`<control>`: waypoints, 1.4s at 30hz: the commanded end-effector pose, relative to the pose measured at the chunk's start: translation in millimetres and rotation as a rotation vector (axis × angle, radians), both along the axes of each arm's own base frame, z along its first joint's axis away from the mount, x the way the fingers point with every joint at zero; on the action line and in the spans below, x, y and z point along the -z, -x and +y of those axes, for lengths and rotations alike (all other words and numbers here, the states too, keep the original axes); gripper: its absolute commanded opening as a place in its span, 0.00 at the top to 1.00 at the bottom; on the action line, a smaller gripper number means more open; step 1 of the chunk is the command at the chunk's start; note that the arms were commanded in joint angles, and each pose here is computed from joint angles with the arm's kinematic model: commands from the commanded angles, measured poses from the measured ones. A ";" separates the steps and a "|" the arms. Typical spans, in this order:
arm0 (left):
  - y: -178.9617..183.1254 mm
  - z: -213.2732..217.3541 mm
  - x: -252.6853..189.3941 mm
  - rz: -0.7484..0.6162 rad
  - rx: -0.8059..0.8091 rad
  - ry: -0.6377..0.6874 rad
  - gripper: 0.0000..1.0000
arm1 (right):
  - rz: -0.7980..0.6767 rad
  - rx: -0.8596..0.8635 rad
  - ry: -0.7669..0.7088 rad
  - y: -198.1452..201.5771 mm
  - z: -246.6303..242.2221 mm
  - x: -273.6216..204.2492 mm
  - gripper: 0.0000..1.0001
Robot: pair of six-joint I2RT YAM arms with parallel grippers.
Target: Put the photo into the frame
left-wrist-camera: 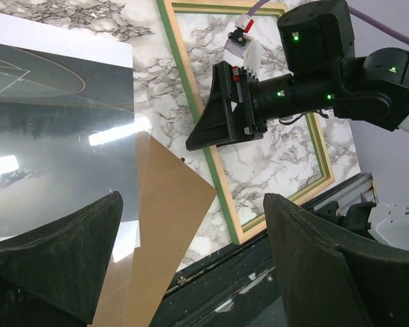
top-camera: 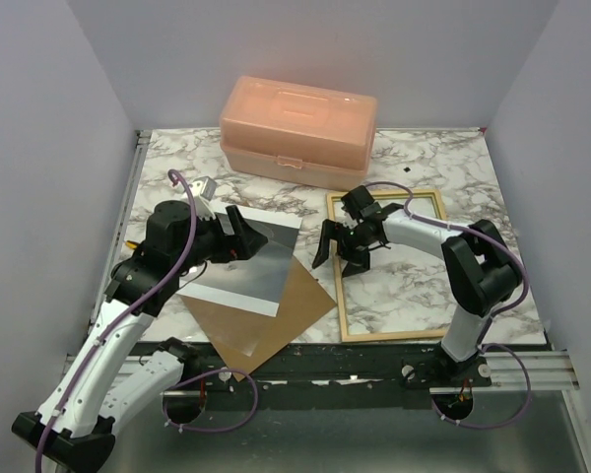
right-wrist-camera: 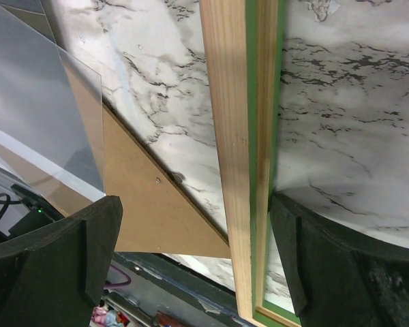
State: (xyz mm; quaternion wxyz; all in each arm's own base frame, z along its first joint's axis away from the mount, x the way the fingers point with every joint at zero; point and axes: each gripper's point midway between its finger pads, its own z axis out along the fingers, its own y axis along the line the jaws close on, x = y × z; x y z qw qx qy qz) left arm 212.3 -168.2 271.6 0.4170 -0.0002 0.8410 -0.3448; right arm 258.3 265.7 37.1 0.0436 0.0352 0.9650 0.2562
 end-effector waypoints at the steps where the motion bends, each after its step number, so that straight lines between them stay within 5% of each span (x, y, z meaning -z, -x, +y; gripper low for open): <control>1: 2.0 -2.2 4.8 0.028 0.015 0.005 0.12 | 0.015 -0.004 -0.022 -0.9 19.6 9.0 0.03; 15: 9.8 -7.6 38.1 0.136 0.045 0.001 0.12 | -0.053 0.030 0.005 -17.3 25.7 -4.8 0.02; 24: 13.6 -7.7 89.8 0.318 0.010 -0.029 0.12 | -0.152 0.015 0.053 -28.3 15.3 -34.2 0.02; 42: 30.3 13.0 197.8 0.707 -0.074 -0.261 0.14 | -0.154 -0.069 -0.194 -59.8 79.8 -49.2 0.04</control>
